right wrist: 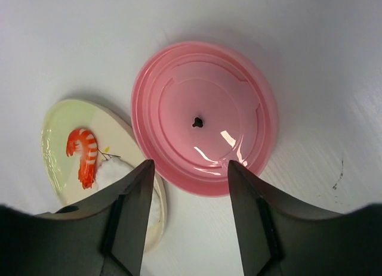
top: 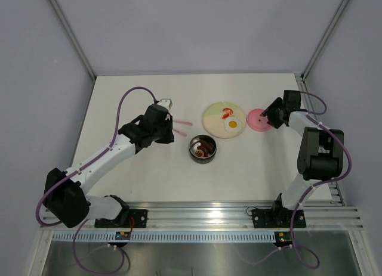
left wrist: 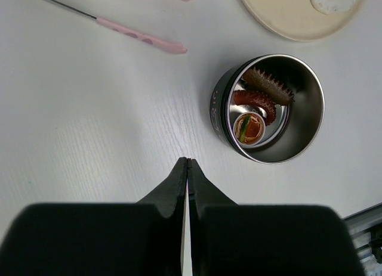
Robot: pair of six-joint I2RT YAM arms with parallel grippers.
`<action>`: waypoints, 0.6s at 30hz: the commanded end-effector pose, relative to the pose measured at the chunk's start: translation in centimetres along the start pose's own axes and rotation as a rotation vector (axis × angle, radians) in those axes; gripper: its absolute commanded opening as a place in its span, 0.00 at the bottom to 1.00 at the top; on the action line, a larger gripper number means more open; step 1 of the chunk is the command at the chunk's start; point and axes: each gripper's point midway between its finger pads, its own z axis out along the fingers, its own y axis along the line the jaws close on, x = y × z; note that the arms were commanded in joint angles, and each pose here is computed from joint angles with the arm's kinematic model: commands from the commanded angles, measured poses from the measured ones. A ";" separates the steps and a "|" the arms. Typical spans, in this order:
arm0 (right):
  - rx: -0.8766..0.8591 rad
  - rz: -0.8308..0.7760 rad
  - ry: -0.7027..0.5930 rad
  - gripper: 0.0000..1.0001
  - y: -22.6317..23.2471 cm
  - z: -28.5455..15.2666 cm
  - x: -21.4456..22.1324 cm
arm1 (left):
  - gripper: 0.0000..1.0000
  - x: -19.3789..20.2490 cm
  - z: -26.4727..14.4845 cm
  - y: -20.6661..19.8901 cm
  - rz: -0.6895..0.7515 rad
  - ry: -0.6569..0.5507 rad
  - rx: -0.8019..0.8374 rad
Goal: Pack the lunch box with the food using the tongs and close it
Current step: Pick up the box lid from the center of the board.
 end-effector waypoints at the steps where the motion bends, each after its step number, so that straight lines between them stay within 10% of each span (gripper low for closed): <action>1: -0.013 0.004 -0.007 0.61 0.2 -0.1 -0.1 | 0.00 -0.3 0.8 -1.0 -0.024 0.002 0.048; 18: 0.019 -0.001 -0.017 0.59 -0.9 0.5 -0.2 | 0.00 -0.8 1.2 -1.3 -0.029 0.002 0.048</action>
